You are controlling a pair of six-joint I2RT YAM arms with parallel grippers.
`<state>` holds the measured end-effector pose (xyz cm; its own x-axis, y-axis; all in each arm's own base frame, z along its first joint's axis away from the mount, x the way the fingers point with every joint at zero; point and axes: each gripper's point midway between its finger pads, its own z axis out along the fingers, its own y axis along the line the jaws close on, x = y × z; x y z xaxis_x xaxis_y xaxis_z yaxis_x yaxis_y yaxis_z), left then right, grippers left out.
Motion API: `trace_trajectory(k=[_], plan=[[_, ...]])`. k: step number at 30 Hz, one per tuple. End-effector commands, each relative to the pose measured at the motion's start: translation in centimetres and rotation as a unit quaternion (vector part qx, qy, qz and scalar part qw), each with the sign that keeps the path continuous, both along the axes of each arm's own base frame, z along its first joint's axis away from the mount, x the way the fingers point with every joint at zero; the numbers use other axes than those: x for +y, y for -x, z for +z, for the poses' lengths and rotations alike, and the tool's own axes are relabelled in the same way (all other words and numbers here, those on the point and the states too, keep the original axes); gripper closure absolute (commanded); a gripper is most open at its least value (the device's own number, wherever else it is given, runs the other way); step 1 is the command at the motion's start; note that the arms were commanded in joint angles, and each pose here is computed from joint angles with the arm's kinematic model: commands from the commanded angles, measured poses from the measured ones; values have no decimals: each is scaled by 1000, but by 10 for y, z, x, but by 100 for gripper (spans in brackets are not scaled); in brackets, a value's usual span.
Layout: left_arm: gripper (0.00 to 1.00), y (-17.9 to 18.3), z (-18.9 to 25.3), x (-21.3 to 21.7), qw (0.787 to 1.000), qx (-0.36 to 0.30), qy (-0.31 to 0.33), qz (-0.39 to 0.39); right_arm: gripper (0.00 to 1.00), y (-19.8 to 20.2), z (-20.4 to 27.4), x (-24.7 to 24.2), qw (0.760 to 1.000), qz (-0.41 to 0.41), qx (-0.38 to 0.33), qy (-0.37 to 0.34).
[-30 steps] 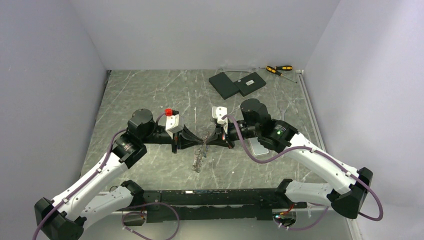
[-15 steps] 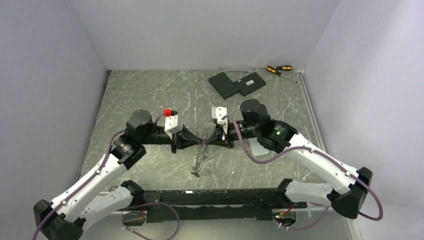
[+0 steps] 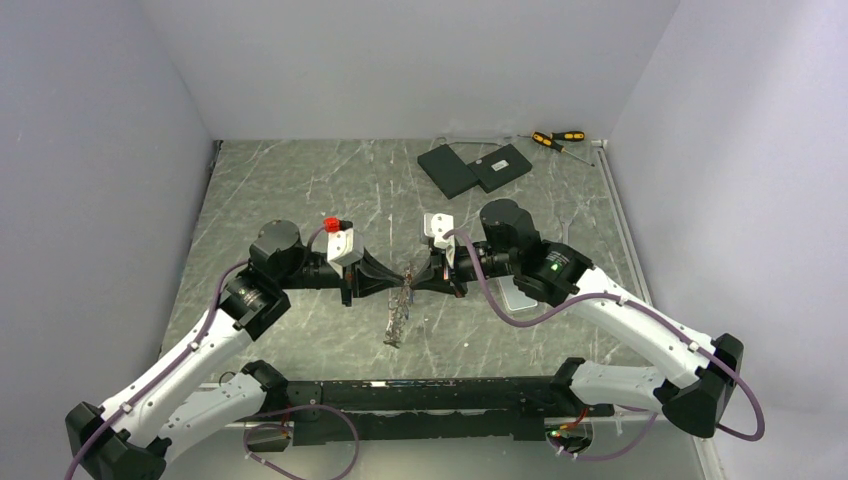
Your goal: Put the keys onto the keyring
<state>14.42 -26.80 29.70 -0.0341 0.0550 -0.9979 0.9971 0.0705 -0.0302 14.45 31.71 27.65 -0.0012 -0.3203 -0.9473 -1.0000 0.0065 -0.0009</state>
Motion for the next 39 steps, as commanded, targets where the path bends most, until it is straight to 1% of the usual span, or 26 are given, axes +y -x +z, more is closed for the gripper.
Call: trace_trajectory(k=[1,9,10,13,14,15,16,29,34,39], plan=[[100,-2,29,2,998,-50,39,9,100,3,3,1,1000,6,3,-12],[100,-2,29,3,998,-49,38,9,100,2,8,2,1000,2,0,-23],[100,-2,29,3,998,-49,38,10,93,1,9,3,1000,1,-1,-25],[100,-2,29,3,998,-49,38,10,68,1,11,3,1000,0,-4,-28],[100,-2,29,3,998,-50,38,10,62,1,12,2,1000,0,-5,-29],[100,-2,29,3,998,-50,38,10,58,1,13,2,1000,0,-6,-30],[100,-3,29,3,998,-49,37,10,56,1,14,2,999,1,-8,-31],[100,-1,28,2,998,-49,38,3,55,3,23,8,999,20,-15,-42],[100,-1,29,2,998,-50,39,4,57,1,29,10,998,20,-22,-50],[100,-1,30,3,998,-52,40,5,63,0,33,13,998,21,-23,-57]])
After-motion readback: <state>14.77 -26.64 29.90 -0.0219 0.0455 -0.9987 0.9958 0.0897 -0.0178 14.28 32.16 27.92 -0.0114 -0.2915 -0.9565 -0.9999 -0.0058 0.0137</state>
